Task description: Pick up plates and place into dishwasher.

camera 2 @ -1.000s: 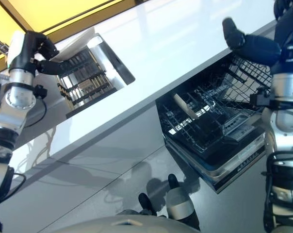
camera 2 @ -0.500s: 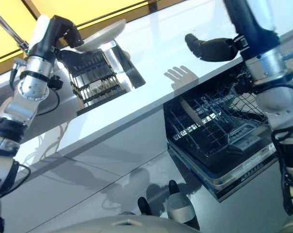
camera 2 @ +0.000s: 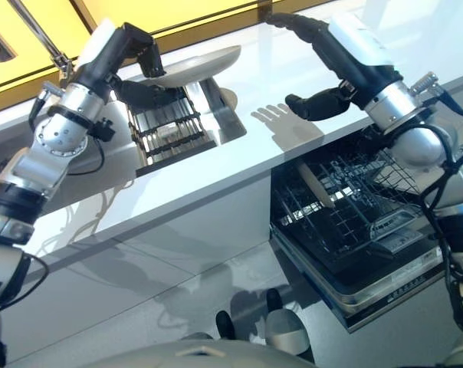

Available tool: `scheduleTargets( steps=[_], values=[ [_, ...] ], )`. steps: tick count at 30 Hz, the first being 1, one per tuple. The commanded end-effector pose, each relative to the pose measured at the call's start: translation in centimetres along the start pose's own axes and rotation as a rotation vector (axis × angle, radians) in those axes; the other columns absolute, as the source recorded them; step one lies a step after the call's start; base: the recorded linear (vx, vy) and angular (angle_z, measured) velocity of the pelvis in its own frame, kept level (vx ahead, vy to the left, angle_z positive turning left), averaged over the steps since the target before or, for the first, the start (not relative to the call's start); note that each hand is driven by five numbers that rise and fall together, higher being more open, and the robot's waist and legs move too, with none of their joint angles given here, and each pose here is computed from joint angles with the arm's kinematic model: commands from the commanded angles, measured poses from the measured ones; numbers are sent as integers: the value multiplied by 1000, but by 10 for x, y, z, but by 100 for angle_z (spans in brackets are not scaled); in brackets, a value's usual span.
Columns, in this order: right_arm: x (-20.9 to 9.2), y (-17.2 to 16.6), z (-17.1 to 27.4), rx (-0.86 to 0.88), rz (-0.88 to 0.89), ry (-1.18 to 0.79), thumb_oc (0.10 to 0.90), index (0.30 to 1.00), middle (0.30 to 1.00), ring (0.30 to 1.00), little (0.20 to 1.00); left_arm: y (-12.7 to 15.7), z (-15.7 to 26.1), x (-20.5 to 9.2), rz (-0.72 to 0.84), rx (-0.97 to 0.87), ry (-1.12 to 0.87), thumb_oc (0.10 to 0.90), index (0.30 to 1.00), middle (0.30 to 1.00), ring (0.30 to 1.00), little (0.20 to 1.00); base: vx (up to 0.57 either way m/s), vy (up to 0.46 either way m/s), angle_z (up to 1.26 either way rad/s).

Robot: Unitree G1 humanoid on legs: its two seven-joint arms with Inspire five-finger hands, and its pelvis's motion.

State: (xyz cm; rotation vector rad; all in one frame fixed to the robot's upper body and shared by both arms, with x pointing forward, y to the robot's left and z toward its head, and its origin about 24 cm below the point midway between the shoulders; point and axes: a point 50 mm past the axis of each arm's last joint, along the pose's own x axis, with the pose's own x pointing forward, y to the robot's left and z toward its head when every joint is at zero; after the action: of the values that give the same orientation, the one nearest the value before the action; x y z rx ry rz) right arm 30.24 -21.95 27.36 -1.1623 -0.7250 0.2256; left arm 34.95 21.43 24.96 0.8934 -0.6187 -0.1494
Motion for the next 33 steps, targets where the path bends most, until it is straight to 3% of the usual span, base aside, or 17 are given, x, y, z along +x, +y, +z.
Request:
scheduleTargets(
  steps=[1, 17, 26, 33],
  values=[
    [18, -24, 9, 20, -132, -70, 800, 900, 900, 900, 900, 36, 40, 18, 123, -31, -190, 100, 300, 300, 300, 200, 0, 0, 0],
    [27, -21, 17, -17, -117, -120, 800, 900, 900, 900, 900, 12, 63, 33, 4, -107, -270, 100, 300, 300, 300, 200, 0, 0, 0],
    [35, -24, 32, -328, -202, -196, 800, 900, 900, 900, 900, 1, 77, 40, -40, -174, -307, 100, 300, 300, 300, 200, 0, 0, 0],
    [37, -21, 35, -422, -136, -214, 800, 900, 900, 900, 900, 1, 81, 40, -50, -186, -327, 100, 300, 300, 300, 200, 0, 0, 0]
  ],
)
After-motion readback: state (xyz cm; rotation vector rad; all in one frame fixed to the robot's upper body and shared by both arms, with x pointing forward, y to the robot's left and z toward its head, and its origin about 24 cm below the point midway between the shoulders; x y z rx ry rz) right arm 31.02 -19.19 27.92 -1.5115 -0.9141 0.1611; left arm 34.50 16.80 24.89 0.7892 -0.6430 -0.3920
